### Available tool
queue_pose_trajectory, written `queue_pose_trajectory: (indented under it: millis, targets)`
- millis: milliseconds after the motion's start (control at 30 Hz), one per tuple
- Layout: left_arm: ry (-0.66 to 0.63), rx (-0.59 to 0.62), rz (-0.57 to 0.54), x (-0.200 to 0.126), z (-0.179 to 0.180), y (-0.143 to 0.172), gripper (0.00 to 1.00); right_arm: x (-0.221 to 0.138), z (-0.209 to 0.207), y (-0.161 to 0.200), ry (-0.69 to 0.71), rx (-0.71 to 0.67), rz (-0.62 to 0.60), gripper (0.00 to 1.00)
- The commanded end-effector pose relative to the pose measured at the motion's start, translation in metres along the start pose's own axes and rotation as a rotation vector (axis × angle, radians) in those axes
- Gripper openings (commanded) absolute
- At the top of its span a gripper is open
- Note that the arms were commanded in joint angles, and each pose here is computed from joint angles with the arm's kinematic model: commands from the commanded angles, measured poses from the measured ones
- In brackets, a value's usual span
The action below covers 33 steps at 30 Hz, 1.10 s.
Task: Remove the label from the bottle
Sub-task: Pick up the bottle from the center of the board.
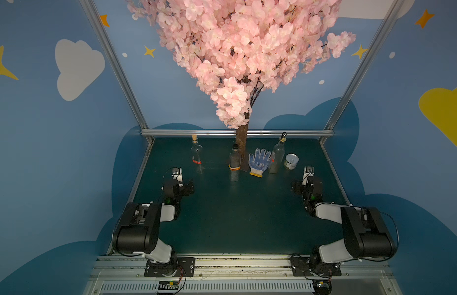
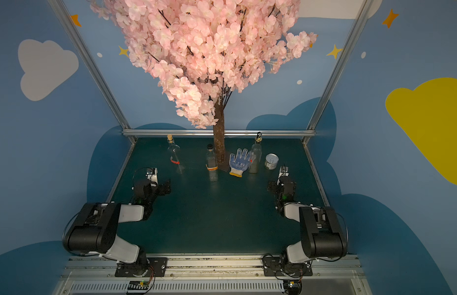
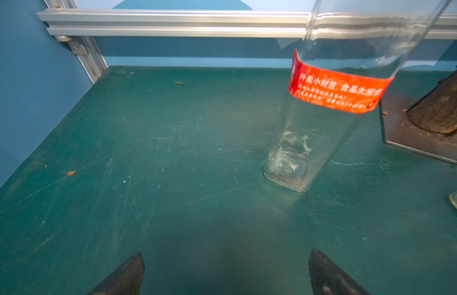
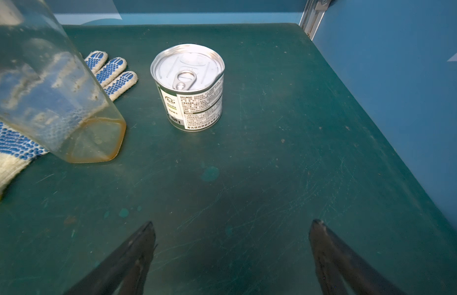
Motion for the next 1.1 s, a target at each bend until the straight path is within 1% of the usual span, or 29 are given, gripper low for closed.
queue_pose_trajectory:
  millis: [0, 133, 167, 267, 333, 367, 433, 533, 633, 700, 767, 833, 900, 1000, 1067]
  targets:
    - [0.000, 0.008, -0.027, 0.001, 0.002, -0.009, 1.00, 0.000, 0.001, -0.007, -0.006, 0.005, -0.013, 0.94]
    - [0.004, 0.018, -0.043, -0.002, 0.001, -0.014, 1.00, -0.003, 0.001, -0.012, 0.008, 0.025, -0.031, 0.98]
    - [-0.006, 0.019, -0.046, -0.005, 0.001, -0.017, 1.00, -0.003, 0.001, -0.014, -0.008, 0.013, 0.005, 0.98]
    - [-0.035, 0.032, -0.047, -0.013, 0.002, -0.028, 1.00, -0.003, 0.003, -0.016, -0.013, 0.007, -0.001, 0.97]
    - [-0.045, 0.037, -0.037, -0.018, 0.003, -0.037, 1.00, -0.005, 0.001, -0.026, 0.034, 0.030, -0.015, 0.98]
    - [-0.047, 0.047, -0.037, -0.021, 0.003, -0.042, 1.00, -0.006, 0.001, -0.031, 0.048, 0.041, 0.017, 0.98]
    - [-0.050, 0.062, -0.054, -0.026, 0.002, -0.050, 1.00, -0.007, 0.006, -0.046, 0.045, 0.001, 0.099, 0.98]
    - [-0.045, 0.045, -0.080, -0.035, 0.004, -0.063, 1.00, -0.009, 0.005, -0.060, 0.121, 0.067, 0.145, 0.98]
    - [-0.024, 0.038, -0.091, -0.043, 0.005, -0.074, 1.00, -0.015, 0.009, -0.069, 0.123, 0.115, 0.247, 0.98]
    - [-0.002, 0.037, -0.126, -0.049, 0.005, -0.081, 1.00, -0.021, 0.013, -0.074, 0.093, 0.153, 0.308, 0.98]
    - [0.006, 0.024, -0.158, -0.054, 0.006, -0.090, 1.00, -0.027, 0.015, -0.077, 0.073, 0.199, 0.332, 0.97]
    - [0.033, 0.016, -0.194, -0.058, 0.006, -0.101, 1.00, -0.033, 0.020, -0.077, -0.011, 0.226, 0.369, 0.98]
    - [0.084, 0.019, -0.205, -0.064, 0.006, -0.116, 1.00, -0.042, 0.026, -0.076, -0.103, 0.240, 0.407, 0.98]
    - [0.157, 0.021, -0.223, -0.069, 0.005, -0.140, 1.00, -0.057, 0.035, -0.073, -0.238, 0.229, 0.429, 0.97]
    - [0.208, 0.031, -0.233, -0.071, 0.005, -0.156, 1.00, -0.067, 0.038, -0.070, -0.286, 0.231, 0.424, 0.97]
Point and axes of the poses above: each gripper's point midway between its finger pads, its own x axis out along the fingers, its own z axis along the line the jaws close on, y = z × x, the point moved 10 cm from there along -x, back along the fingers, and after that the axes turned 14 degrees about x, right-handed, at the moved point
